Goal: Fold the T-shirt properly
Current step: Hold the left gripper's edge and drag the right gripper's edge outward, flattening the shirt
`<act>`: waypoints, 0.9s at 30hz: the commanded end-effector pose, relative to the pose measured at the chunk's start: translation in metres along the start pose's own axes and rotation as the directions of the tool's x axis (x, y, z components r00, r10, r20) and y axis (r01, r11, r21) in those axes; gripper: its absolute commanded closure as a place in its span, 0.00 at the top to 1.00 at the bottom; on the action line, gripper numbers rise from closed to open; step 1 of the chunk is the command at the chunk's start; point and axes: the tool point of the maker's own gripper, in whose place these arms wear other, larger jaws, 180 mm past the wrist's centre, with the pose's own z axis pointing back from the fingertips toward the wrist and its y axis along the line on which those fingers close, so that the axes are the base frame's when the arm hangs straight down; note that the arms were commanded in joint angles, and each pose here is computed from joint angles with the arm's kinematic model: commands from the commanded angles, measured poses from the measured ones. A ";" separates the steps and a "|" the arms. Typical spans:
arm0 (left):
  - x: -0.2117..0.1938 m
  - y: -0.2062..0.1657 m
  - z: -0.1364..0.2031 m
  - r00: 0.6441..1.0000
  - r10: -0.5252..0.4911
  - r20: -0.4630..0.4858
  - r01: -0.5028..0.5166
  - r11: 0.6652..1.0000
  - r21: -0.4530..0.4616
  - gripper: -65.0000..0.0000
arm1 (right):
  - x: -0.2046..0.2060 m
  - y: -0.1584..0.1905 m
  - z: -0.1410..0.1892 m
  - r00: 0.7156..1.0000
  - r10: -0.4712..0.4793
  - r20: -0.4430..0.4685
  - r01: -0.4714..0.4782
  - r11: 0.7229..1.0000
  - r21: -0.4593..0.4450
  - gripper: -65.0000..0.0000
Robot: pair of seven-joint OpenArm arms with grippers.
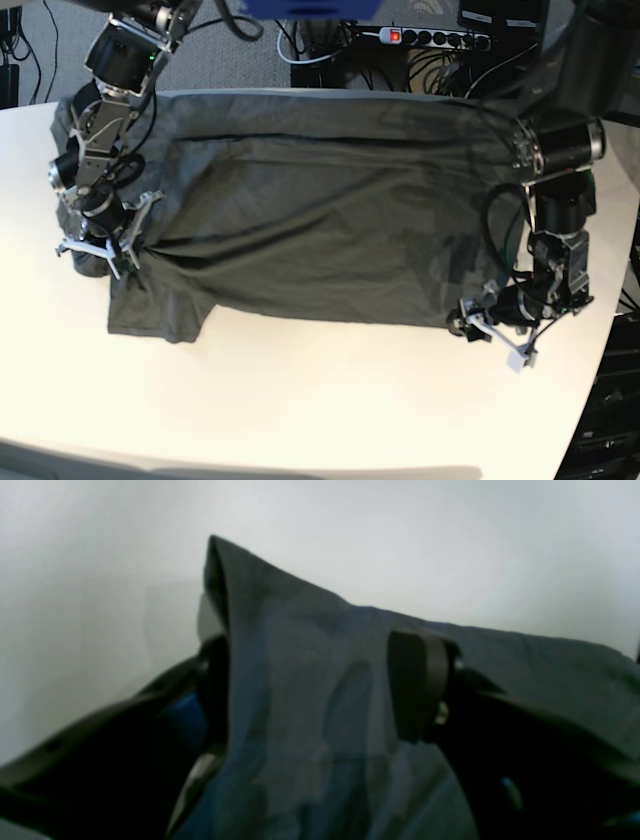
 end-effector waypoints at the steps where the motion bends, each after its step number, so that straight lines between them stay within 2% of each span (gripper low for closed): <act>1: -0.001 0.001 0.002 0.999 -0.012 -0.035 0.012 1.000 0.012 0.60 | 0.017 -0.016 0.001 0.999 0.010 0.050 -0.008 0.999 -0.039 0.08; 3: -0.001 0.003 0.002 0.999 -0.010 -0.034 0.010 1.000 0.013 0.48 | 0.017 -0.016 0.001 0.999 0.010 0.050 -0.008 0.999 -0.039 0.08; 7: 0.000 0.004 0.003 0.999 -0.011 -0.034 0.012 1.000 0.017 0.15 | 0.017 -0.016 0.001 0.999 0.010 0.050 -0.008 0.999 -0.039 0.08; 9: -0.001 0.005 0.003 0.999 -0.011 -0.037 0.011 1.000 0.017 0.08 | 0.017 -0.016 0.001 0.999 0.010 0.049 -0.008 0.999 -0.038 0.08; 18: 0.004 0.018 0.012 1.000 -0.011 -0.024 0.012 0.999 0.035 0.06 | 0.016 -0.016 0.002 0.999 0.009 0.048 -0.007 0.999 -0.039 0.08; 22: -0.003 0.031 0.019 0.998 -0.012 -0.058 0.015 0.998 0.055 0.06 | 0.010 -0.013 0.004 0.999 0.011 0.038 -0.010 0.999 -0.034 0.08; 24: 0.001 0.025 0.023 0.998 -0.043 -0.036 0.044 0.999 0.024 0.06 | 0.008 -0.020 0.009 0.999 0.030 0.036 -0.028 0.998 -0.050 0.08; 27: -0.003 0.029 0.037 0.993 -0.102 -0.052 0.102 0.995 0.009 0.06 | 0.009 -0.024 0.017 0.998 0.051 0.039 -0.048 0.996 -0.070 0.08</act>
